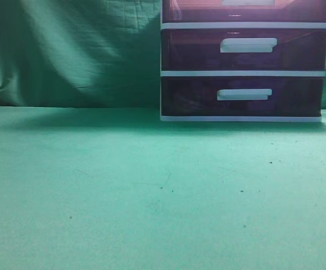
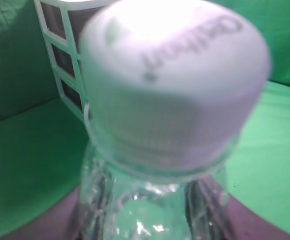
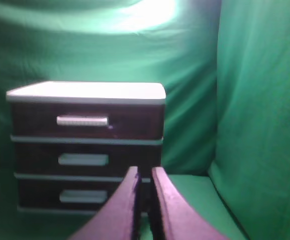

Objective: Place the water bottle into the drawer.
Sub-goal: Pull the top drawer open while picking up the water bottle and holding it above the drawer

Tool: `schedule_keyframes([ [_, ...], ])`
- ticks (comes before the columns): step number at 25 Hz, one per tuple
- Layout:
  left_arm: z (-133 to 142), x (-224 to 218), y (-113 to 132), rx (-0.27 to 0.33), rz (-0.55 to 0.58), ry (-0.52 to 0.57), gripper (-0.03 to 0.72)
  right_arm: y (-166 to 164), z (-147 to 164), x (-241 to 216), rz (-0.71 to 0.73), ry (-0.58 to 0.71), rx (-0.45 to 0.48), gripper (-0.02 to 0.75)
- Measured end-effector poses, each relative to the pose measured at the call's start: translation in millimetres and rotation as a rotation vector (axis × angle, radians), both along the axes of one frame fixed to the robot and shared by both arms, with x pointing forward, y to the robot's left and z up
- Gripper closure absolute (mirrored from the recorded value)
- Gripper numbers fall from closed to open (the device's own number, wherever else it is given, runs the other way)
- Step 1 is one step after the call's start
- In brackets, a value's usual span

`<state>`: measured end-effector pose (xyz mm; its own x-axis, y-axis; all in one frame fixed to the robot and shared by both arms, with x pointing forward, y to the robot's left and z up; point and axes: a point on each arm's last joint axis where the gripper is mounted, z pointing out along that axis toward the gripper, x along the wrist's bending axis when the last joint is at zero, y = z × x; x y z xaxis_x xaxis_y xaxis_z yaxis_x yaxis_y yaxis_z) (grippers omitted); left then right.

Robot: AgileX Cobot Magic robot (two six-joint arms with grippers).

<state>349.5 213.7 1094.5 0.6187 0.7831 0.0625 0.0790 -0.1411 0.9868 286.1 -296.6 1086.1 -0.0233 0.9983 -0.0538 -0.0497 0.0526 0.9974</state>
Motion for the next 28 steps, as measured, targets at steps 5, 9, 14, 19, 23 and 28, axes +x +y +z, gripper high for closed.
schedule_keyframes([
  [5, -1, 0, 0, 0.004, 0.002, 0.005, 0.403, 1, 24, 20, 0.018, 0.203, -0.154, 0.689],
  [9, -1, 0, 0, 0.004, 0.002, 0.005, 0.403, 1, 29, 42, 0.026, 0.283, -0.169, 0.689],
  [14, -1, 0, 0, 0.004, 0.004, 0.010, 0.403, 5, 30, 68, 0.055, 0.250, -0.209, 0.689],
  [19, -4, 0, 1, 0.021, 0.013, 0.030, 0.403, 19, 30, 88, 0.193, 0.254, -0.604, 0.689],
  [23, -6, 0, 2, 0.036, 0.022, 0.048, 0.403, 26, 37, 109, 0.252, 0.237, -0.843, 0.689],
  [28, -6, 0, 2, 0.039, 0.024, 0.053, 0.403, 33, 45, 157, 0.233, 0.164, -1.073, 0.689],
])
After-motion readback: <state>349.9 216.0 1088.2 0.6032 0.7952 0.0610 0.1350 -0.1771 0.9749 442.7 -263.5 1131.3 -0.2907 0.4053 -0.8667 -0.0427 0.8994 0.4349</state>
